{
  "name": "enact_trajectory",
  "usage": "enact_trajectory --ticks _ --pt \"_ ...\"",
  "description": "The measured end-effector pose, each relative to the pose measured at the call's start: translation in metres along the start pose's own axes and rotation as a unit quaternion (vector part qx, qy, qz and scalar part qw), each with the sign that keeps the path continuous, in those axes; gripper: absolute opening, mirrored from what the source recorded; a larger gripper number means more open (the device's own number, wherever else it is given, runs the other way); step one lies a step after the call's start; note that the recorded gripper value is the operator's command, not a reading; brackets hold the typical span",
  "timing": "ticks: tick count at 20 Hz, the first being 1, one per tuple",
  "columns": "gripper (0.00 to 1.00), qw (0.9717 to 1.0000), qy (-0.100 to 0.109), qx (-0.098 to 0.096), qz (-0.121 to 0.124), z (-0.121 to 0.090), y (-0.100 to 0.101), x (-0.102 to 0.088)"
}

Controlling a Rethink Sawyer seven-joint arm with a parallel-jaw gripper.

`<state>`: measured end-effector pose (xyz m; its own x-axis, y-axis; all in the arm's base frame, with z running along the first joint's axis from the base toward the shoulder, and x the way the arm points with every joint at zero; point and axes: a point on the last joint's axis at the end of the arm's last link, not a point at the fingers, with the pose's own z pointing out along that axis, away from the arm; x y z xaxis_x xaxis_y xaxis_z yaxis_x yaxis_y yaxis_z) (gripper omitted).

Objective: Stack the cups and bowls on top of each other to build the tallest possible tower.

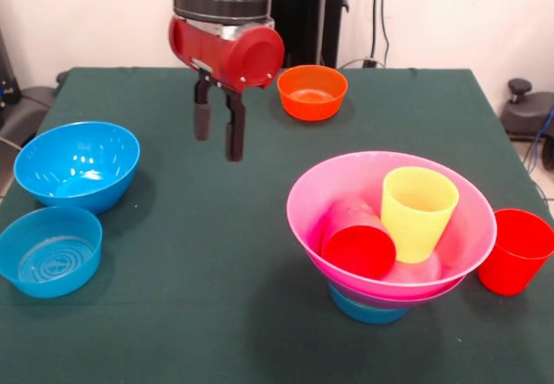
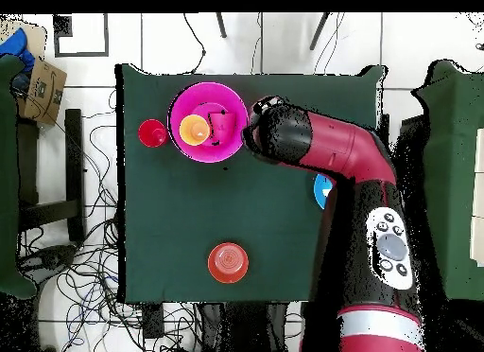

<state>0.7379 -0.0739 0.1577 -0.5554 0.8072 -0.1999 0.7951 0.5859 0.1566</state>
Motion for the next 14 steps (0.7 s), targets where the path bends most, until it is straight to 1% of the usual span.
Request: enact_trajectory --ticks 4,7,11,14 --pt "1.00 0.9998 0.000 -0.007 -0.016 -0.005 -0.004 -0.007" --pt "1.00 0.9997 0.000 -0.010 -0.022 -0.006 -0.005 -0.010" --pt "1.00 0.9994 0.006 -0.017 -0.030 -0.007 -0.010 -0.012" --pt "1.00 0.9991 0.011 -0.018 -0.037 -0.006 -0.017 -0.012"
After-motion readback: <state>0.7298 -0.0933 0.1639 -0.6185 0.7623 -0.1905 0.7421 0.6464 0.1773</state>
